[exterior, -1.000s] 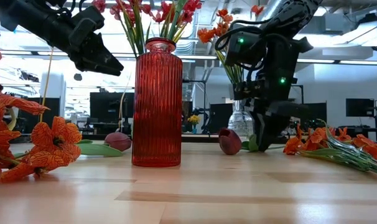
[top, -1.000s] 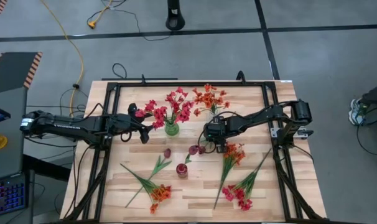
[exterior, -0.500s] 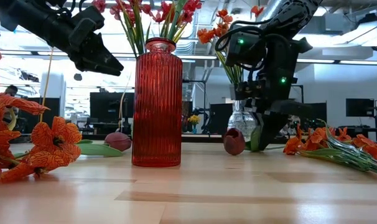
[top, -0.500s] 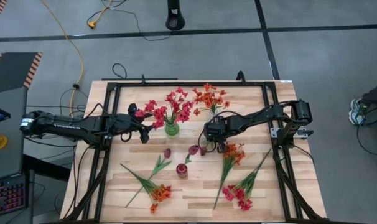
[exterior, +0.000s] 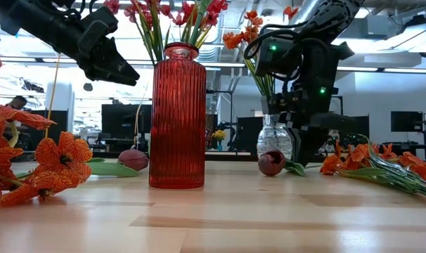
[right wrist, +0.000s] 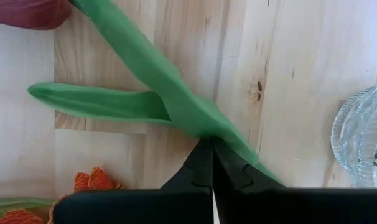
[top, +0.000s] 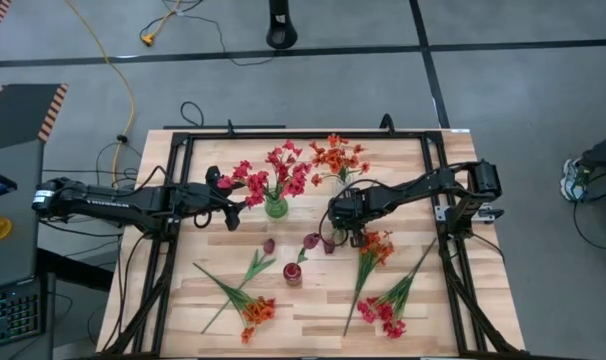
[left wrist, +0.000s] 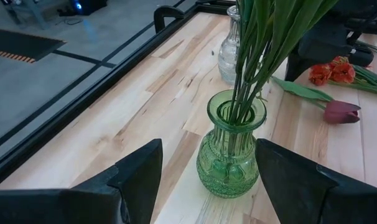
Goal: Sort flowers into vase by color
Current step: Put the red flower into the red vase
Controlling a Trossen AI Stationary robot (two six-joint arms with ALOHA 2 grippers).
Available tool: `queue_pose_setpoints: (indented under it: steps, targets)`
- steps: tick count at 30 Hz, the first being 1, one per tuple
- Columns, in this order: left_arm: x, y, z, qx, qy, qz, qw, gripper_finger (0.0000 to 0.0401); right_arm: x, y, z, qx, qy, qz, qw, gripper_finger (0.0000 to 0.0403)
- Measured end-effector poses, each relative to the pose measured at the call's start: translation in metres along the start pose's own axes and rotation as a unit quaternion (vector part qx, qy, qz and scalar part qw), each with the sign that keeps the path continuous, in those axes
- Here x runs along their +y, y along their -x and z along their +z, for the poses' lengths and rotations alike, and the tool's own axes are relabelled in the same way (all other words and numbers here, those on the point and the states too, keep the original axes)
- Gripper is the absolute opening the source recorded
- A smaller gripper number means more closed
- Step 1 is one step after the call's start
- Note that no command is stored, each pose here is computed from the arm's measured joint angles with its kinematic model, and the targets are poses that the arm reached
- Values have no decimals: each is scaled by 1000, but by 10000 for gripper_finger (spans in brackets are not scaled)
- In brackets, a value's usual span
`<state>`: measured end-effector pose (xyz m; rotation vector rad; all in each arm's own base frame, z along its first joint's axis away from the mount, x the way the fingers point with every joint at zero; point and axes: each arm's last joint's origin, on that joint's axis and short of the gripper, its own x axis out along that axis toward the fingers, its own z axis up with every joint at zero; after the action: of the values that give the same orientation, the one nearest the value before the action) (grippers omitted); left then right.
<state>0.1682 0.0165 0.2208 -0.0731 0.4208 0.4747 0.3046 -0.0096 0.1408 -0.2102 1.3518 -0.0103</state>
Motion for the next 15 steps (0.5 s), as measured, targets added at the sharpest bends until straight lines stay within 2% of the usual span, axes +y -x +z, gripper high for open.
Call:
queue_pose_setpoints:
  steps: [4,9,15]
  targets:
    - [0,0,0,0,0,0,1000,245,0,0,0,0,-3,0,1000,29]
    - [0,0,0,0,0,0,1000,245,0,0,0,0,-40,-1,999,79]
    - [0,0,0,0,0,0,1000,245,0,0,0,2,-43,-4,999,124]
